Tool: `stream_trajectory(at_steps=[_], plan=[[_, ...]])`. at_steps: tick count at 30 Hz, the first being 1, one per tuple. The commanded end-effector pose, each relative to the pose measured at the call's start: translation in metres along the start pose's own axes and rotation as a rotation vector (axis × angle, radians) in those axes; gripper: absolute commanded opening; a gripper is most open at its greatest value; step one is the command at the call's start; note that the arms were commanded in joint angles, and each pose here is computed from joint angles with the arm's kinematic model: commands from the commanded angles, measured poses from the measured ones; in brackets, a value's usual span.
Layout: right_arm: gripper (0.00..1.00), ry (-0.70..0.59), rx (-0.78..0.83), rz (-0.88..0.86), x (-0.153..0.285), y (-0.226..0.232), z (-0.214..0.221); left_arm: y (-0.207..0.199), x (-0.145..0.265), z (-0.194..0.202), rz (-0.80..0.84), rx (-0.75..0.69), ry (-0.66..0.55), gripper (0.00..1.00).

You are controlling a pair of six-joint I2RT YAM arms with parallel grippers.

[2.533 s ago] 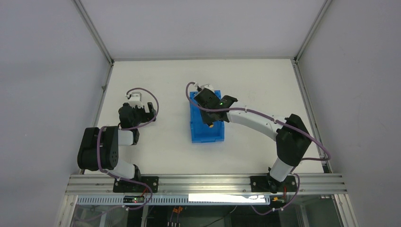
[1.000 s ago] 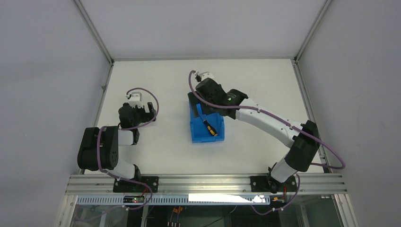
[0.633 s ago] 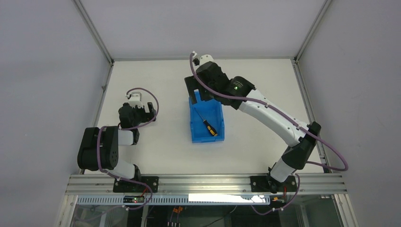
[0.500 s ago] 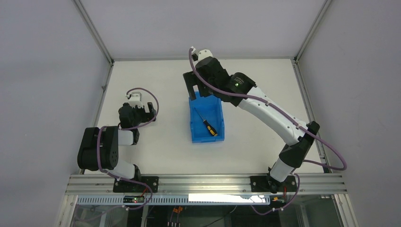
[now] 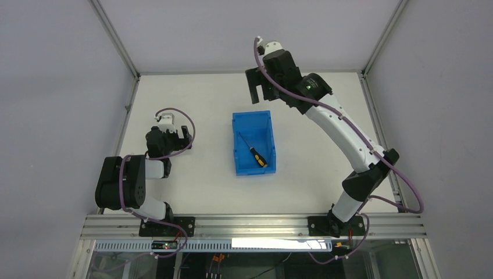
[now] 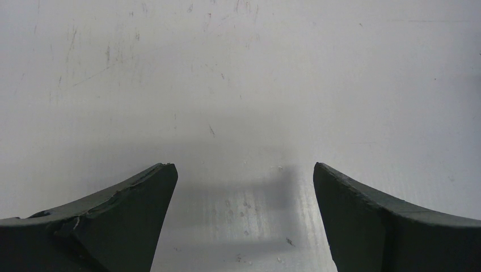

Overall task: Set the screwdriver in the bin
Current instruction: Reset both arms

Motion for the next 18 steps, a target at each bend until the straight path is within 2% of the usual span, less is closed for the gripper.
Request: stream_trajectory(at_steps=[1, 9, 18], plan=[[0.96, -0.035, -0.036, 0.041, 0.009, -0.043, -0.01, -0.005, -0.005, -0.014, 0.015, -0.024, -0.04, 0.99], [0.96, 0.001, -0.171, 0.146, 0.009, -0.133, 0.019, -0.005, -0.005, -0.014, 0.017, -0.024, -0.04, 0.99], [0.96, 0.006, -0.295, 0.212, 0.014, -0.214, 0.054, -0.005, -0.005, -0.014, 0.016, -0.024, -0.04, 0.99]])
Point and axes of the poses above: each gripper's point midway between its finger pads, its own x axis back along the fingers, its own y axis along the line the jaws close on, z = x × y, the point moved 1 cm from there along x, back along the fingers, and after that the axes turned 10 degrees about x, right-handed, at the moved point
